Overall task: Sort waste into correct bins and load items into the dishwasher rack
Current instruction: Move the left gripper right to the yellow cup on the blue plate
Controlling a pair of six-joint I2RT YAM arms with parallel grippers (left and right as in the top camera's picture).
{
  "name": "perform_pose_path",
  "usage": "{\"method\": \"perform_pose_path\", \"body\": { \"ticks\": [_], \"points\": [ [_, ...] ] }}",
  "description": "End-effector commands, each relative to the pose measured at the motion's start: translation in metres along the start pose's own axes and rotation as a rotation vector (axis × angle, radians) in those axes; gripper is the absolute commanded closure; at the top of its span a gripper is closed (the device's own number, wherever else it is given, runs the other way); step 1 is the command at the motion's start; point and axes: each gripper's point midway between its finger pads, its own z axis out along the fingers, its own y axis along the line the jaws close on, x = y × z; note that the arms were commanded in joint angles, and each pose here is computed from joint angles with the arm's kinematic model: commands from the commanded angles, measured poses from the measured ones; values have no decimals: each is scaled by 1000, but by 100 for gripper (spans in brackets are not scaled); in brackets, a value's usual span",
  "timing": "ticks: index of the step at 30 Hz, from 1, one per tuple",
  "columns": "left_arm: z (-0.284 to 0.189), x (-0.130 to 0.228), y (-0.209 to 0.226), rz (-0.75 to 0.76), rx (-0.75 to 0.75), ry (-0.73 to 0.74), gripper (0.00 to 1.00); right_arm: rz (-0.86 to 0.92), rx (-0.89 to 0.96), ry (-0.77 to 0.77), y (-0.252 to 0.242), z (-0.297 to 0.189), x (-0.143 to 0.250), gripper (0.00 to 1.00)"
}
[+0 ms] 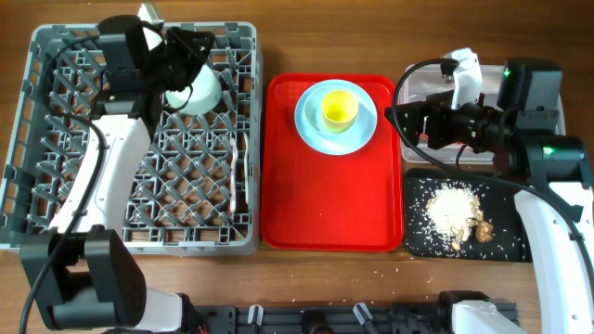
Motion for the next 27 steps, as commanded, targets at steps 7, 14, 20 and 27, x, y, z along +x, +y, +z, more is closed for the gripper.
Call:
{"method": "perform_pose_path", "body": {
  "ticks": [7, 14, 20, 27],
  "points": [
    [-18, 35, 20, 192, -124, 111, 69, -12, 1, 7, -2, 3, 1, 0],
    [-10, 121, -63, 575, -244, 223, 71, -12, 1, 7, -2, 3, 1, 0],
    [44, 189, -94, 730, -238, 396, 75, -12, 1, 7, -2, 3, 1, 0],
    [121, 239, -53, 733, -222, 494, 85, -12, 1, 7, -2, 3, 1, 0]
  ]
}}
